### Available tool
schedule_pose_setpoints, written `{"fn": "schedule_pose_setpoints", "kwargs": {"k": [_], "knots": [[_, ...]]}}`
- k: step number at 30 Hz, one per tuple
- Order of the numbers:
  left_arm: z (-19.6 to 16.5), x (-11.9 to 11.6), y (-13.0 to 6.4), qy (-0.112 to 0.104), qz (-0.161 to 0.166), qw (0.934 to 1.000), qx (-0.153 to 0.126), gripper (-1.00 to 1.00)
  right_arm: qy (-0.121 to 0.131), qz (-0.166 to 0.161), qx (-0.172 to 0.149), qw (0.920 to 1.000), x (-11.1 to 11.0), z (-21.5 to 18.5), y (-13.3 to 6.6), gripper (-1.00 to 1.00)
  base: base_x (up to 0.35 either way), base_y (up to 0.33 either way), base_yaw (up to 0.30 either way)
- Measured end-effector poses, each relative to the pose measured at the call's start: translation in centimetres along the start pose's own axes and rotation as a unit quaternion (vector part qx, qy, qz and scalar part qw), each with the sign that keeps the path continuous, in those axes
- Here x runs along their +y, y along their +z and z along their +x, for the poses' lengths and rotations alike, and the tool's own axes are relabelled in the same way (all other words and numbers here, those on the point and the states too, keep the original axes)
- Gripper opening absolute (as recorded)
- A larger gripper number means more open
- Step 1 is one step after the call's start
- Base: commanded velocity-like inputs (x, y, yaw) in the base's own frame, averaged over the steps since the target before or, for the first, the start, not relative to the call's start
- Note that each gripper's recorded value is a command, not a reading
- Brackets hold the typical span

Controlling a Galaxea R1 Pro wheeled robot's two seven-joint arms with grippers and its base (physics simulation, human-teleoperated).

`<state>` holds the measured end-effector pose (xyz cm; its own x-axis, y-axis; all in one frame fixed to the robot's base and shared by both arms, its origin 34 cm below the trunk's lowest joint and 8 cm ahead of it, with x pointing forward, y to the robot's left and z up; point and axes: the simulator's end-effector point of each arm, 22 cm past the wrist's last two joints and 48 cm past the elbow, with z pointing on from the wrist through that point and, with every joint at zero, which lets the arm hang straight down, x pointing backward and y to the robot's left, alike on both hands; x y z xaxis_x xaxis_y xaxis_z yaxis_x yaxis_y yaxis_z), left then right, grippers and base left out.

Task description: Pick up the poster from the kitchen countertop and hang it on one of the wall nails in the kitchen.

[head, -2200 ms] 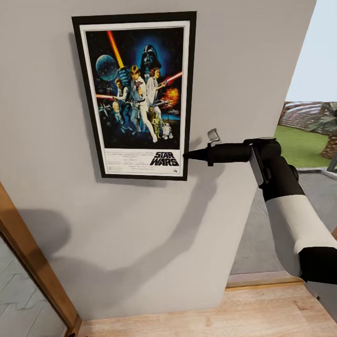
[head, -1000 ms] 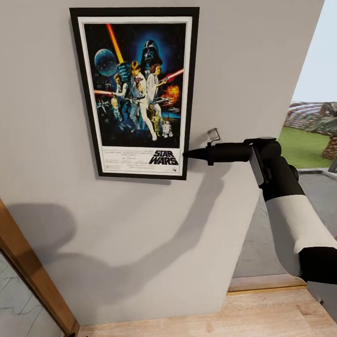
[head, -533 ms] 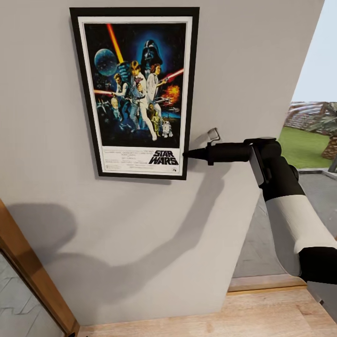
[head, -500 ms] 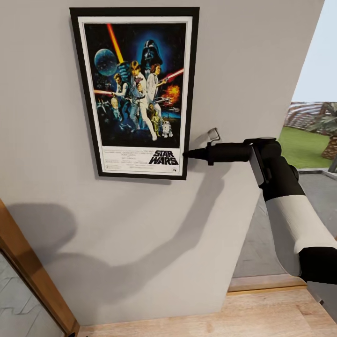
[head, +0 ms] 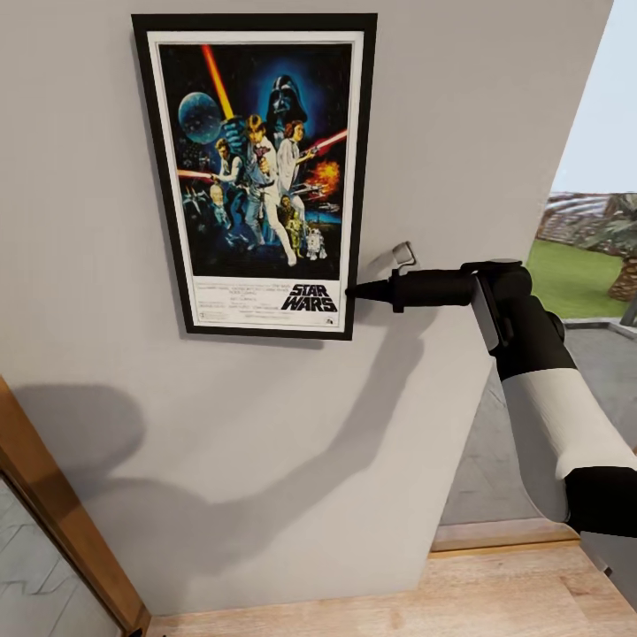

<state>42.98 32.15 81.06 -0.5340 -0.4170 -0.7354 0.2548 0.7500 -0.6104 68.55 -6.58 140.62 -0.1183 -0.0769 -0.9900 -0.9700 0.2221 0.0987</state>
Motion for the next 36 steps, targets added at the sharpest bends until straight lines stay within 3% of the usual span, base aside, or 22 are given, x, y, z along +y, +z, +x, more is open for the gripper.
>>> {"fn": "schedule_pose_setpoints", "kwargs": {"k": [36], "knots": [[0.03,0.02,0.00,0.000,0.000,1.0000,0.000,1.00,-0.011,0.006,0.009,0.9999,-0.10,0.64,0.09,-1.00,0.000,0.000,0.000]]}}
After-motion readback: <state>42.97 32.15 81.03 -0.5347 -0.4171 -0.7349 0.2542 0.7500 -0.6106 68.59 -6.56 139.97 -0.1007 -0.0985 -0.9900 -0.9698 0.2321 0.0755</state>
